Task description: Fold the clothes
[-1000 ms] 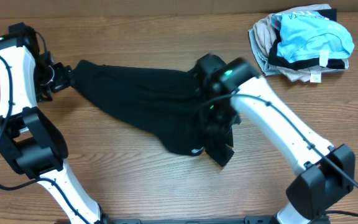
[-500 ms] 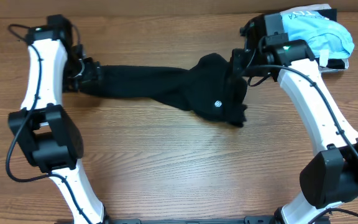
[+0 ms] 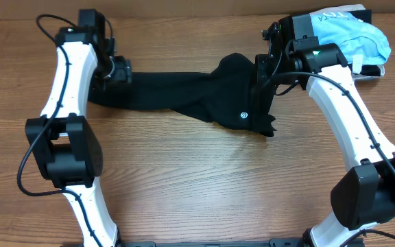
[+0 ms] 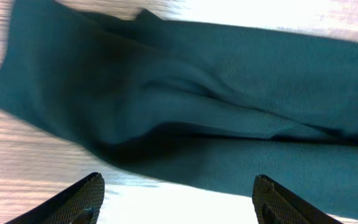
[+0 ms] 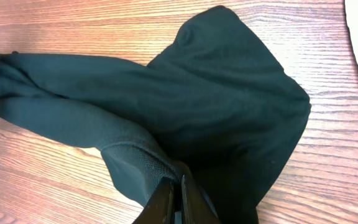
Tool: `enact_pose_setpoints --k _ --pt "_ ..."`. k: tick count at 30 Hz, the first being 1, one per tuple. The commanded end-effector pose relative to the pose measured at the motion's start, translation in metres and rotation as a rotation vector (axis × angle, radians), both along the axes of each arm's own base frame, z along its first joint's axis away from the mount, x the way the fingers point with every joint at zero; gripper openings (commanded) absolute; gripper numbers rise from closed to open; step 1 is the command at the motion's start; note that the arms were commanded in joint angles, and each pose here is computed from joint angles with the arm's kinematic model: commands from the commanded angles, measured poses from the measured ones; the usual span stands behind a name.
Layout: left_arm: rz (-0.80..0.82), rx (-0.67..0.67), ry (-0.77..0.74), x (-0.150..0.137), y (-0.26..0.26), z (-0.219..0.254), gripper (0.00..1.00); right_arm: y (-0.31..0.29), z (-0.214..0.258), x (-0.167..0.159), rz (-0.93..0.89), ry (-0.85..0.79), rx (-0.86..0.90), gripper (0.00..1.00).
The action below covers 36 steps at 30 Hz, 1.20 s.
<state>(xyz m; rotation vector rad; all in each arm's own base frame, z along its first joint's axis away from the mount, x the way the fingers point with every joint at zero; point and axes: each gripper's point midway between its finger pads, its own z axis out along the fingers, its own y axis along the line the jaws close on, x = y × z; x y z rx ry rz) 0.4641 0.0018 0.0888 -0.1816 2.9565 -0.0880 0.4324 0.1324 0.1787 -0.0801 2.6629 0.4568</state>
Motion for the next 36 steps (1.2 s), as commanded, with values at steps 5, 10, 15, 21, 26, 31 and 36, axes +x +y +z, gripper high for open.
enact_pose_setpoints --k 5,10,15,21,26,31,36 --pt "0.011 0.000 0.037 -0.014 -0.012 -0.037 0.74 0.002 0.004 0.001 0.012 -0.013 0.002 0.04" --pt "0.070 -0.010 0.015 -0.011 -0.012 -0.052 0.68 0.002 0.004 0.001 0.012 -0.013 0.002 0.04" --pt "0.137 -0.024 -0.010 -0.007 -0.012 -0.065 0.58 0.001 0.003 0.001 0.008 -0.014 -0.004 0.04" --pt "0.192 -0.035 -0.017 -0.012 -0.011 -0.084 0.49 0.001 0.003 0.001 0.008 -0.010 -0.005 0.04" --pt "0.211 -0.031 0.000 -0.015 -0.003 -0.082 0.04 0.000 0.002 -0.001 0.008 -0.003 -0.006 0.04" --pt "0.226 -0.022 0.042 -0.019 0.015 -0.048 0.04 0.000 0.000 -0.004 0.008 0.012 -0.009 0.04" --pt "0.206 0.045 0.059 -0.024 0.038 0.028 0.04 0.000 0.001 -0.016 0.011 0.054 -0.001 0.04"
